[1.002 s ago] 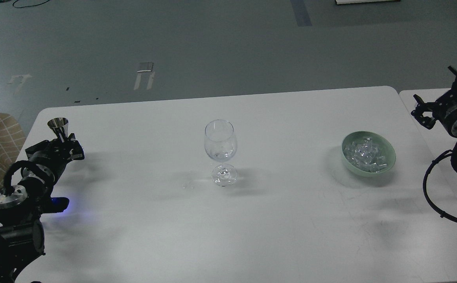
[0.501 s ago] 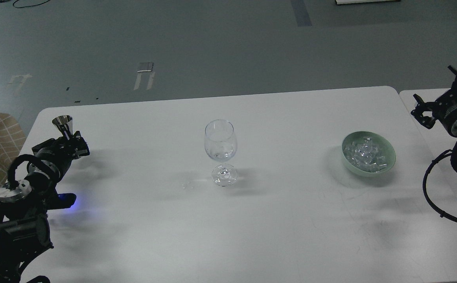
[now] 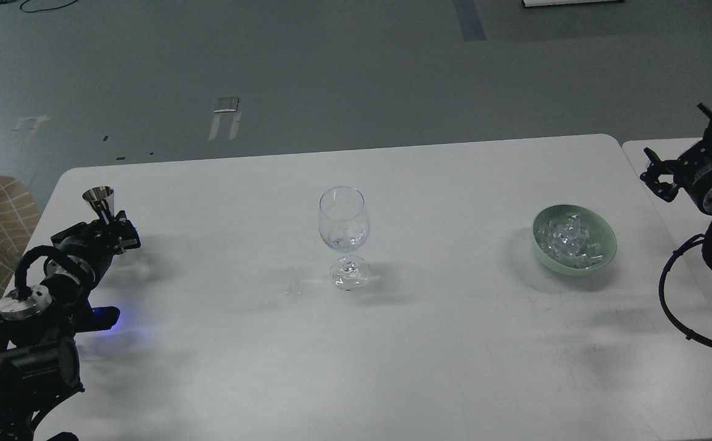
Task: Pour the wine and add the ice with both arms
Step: 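Release the jigger and hold the left gripper beside it, then lift the open left gripper up and away from the jigger, then lower the right gripper into the green bowl of ice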
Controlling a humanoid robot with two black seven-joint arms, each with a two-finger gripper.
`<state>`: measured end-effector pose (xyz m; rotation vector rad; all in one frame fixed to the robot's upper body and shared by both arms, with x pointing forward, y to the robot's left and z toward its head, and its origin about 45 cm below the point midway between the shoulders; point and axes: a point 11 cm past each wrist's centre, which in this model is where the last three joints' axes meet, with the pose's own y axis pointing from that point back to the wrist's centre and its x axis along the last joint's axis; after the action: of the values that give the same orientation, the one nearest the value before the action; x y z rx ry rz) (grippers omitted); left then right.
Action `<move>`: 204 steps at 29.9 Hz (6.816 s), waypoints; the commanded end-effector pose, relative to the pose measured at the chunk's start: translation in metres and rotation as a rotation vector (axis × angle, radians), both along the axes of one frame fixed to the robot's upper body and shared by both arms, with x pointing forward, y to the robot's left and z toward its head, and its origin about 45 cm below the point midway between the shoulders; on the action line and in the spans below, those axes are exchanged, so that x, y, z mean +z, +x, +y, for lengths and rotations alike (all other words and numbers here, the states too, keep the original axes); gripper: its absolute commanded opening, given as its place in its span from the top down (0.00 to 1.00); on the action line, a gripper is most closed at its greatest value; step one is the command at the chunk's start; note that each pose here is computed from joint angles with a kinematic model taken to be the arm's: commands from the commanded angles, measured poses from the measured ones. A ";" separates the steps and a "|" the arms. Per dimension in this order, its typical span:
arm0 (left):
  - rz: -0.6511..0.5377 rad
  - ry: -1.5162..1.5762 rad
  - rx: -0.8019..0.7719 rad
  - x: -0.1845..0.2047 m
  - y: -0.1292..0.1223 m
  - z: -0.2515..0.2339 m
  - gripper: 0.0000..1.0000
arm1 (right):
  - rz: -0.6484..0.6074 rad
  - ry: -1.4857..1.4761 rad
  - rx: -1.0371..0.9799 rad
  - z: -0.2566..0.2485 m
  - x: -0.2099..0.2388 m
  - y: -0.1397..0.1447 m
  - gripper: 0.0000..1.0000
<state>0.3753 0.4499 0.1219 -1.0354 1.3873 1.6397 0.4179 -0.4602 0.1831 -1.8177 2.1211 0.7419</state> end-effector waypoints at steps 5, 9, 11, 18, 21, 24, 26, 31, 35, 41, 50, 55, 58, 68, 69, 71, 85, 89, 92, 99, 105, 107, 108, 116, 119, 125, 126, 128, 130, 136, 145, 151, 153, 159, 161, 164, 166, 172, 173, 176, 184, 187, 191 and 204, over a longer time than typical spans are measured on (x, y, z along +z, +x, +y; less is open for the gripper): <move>0.009 0.002 -0.005 -0.003 -0.001 -0.001 1.00 | 0.008 -0.001 -0.003 -0.002 -0.003 -0.003 0.00; 0.008 0.006 -0.011 -0.002 -0.001 -0.003 0.97 | 0.009 -0.001 -0.001 -0.001 -0.004 -0.003 0.00; 0.010 0.007 -0.010 -0.003 -0.001 -0.003 0.96 | 0.011 -0.002 -0.001 -0.002 -0.004 -0.004 0.00; 0.013 0.013 -0.014 -0.003 -0.001 -0.003 0.88 | 0.009 -0.023 -0.011 -0.011 0.001 -0.005 0.00; 0.013 0.015 -0.015 -0.003 -0.001 -0.002 0.82 | 0.015 -0.039 -0.005 -0.013 0.002 -0.006 0.00; 0.014 0.014 -0.014 -0.003 -0.002 -0.002 0.77 | 0.017 -0.037 0.001 -0.010 0.001 -0.005 0.00; 0.014 0.016 -0.016 -0.003 -0.002 -0.002 0.77 | 0.016 -0.037 0.003 -0.009 0.001 -0.004 0.00; 0.017 0.013 -0.017 -0.005 -0.002 -0.004 0.77 | 0.022 -0.048 0.016 -0.006 0.000 -0.003 0.00; 0.019 0.016 -0.013 -0.006 -0.003 -0.003 0.76 | 0.028 -0.054 0.020 -0.006 0.000 -0.004 0.00; 0.018 0.021 -0.011 -0.006 -0.003 -0.003 0.73 | 0.030 -0.052 0.020 -0.006 -0.001 -0.004 0.00; 0.016 0.021 -0.011 -0.004 -0.002 -0.002 0.57 | 0.030 -0.047 0.026 -0.002 -0.003 -0.003 0.00; 0.015 0.024 -0.013 -0.004 -0.002 -0.001 0.48 | 0.030 -0.047 0.026 -0.002 -0.003 -0.003 0.00; 0.016 0.022 -0.012 -0.004 -0.002 -0.001 0.40 | 0.031 -0.048 0.027 -0.001 -0.003 -0.003 0.00; -0.007 0.022 -0.021 0.007 0.003 0.001 0.11 | 0.031 -0.048 0.027 -0.001 -0.003 -0.003 0.00; -0.003 0.025 -0.019 0.007 0.002 0.002 0.10 | 0.031 -0.048 0.027 -0.001 -0.003 -0.003 0.00; 0.002 0.026 -0.018 0.007 0.002 0.003 0.09 | 0.032 -0.048 0.026 -0.002 -0.003 -0.003 0.00; -0.032 0.062 -0.016 0.033 0.007 0.016 0.03 | 0.032 -0.047 0.027 -0.002 -0.004 -0.004 0.00; -0.065 0.078 -0.025 0.052 0.012 0.018 0.03 | 0.031 -0.044 0.028 -0.001 -0.004 -0.004 0.00; -0.099 0.118 -0.037 0.077 0.016 0.024 0.03 | 0.031 -0.046 0.027 -0.002 -0.004 -0.004 0.00; -0.225 0.187 -0.111 0.129 0.033 0.008 0.02 | 0.027 -0.043 0.022 -0.004 -0.005 -0.005 0.00; -0.327 0.248 -0.244 0.158 0.053 -0.022 0.02 | 0.017 -0.037 0.022 -0.004 -0.003 -0.005 0.00; -0.368 0.297 -0.337 0.168 0.056 -0.037 0.02 | 0.014 -0.035 0.019 -0.005 -0.003 -0.005 0.00; -0.384 0.316 -0.365 0.173 0.057 -0.041 0.02 | 0.013 -0.036 0.017 -0.006 -0.002 -0.005 0.00; -0.376 0.826 -0.601 0.203 0.064 -0.062 0.02 | -0.018 -0.024 0.034 -0.006 0.000 -0.006 0.00; -0.331 1.018 -0.620 0.194 0.066 -0.063 0.02 | -0.033 -0.015 0.040 -0.002 0.000 -0.006 0.00; -0.301 1.101 -0.626 0.184 0.069 -0.070 0.02 | -0.080 -0.013 0.057 -0.001 0.016 -0.002 0.00; -0.297 1.099 -0.626 0.184 0.069 -0.070 0.02 | -0.087 -0.013 0.060 0.000 0.019 0.000 0.00; -0.294 1.094 -0.623 0.184 0.069 -0.070 0.02 | -0.102 -0.025 0.062 -0.003 0.027 0.002 0.00; -0.310 1.093 -0.606 0.187 0.070 -0.069 0.02 | -0.126 -0.033 0.073 -0.001 0.039 0.007 0.00; -0.336 1.099 -0.591 0.198 0.076 -0.072 0.02 | -0.147 -0.043 0.081 0.000 0.050 0.012 0.00; -0.464 1.097 -0.429 0.208 0.078 -0.071 0.02 | -0.190 -0.132 0.120 -0.009 0.083 0.011 0.00; -0.509 1.039 -0.393 0.194 0.081 -0.092 0.02 | -0.179 -0.334 0.201 -0.004 0.101 0.012 0.00; -0.515 1.031 -0.403 0.193 0.081 -0.097 0.02 | -0.184 -0.400 0.229 0.002 0.111 0.016 0.00; -0.548 1.022 -0.415 0.197 0.081 -0.100 0.02 | -0.180 -0.612 0.301 0.007 0.132 0.016 0.00; -0.548 1.028 -0.415 0.197 0.080 -0.098 0.02 | -0.185 -0.750 0.367 0.017 0.142 0.014 0.00; -0.560 1.031 -0.406 0.202 0.080 -0.095 0.02 | -0.201 -0.980 0.468 0.037 0.157 0.011 0.00; -0.565 1.033 -0.407 0.203 0.079 -0.094 0.02 | -0.213 -1.075 0.495 0.042 0.165 0.008 0.00; -0.592 1.034 -0.412 0.210 0.079 -0.099 0.02 | -0.264 -1.508 0.620 0.077 0.192 -0.005 0.00; -0.596 1.031 -0.414 0.211 0.079 -0.101 0.02 | -0.256 -1.615 0.627 0.077 0.196 -0.007 0.00; -0.598 1.026 -0.413 0.210 0.079 -0.102 0.02 | -0.192 -1.788 0.662 0.069 0.190 -0.010 0.00; -0.593 1.038 -0.410 0.212 0.079 -0.098 0.02 | -0.064 -1.855 0.942 0.077 0.162 -0.023 0.00; -0.591 1.040 -0.411 0.212 0.079 -0.097 0.02 | -0.037 -1.862 1.051 0.090 0.133 -0.032 0.01; -0.591 1.040 -0.411 0.212 0.079 -0.097 0.02 | -0.017 -1.898 1.145 0.100 0.113 -0.040 0.01; -0.575 1.034 -0.411 0.205 0.077 -0.095 0.02 | 0.117 -1.977 1.322 0.096 0.039 -0.070 0.31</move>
<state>0.4526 0.3538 0.3287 -0.4678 0.2274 1.2999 0.3579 -0.3597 0.2424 -3.7569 0.9608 -1.9826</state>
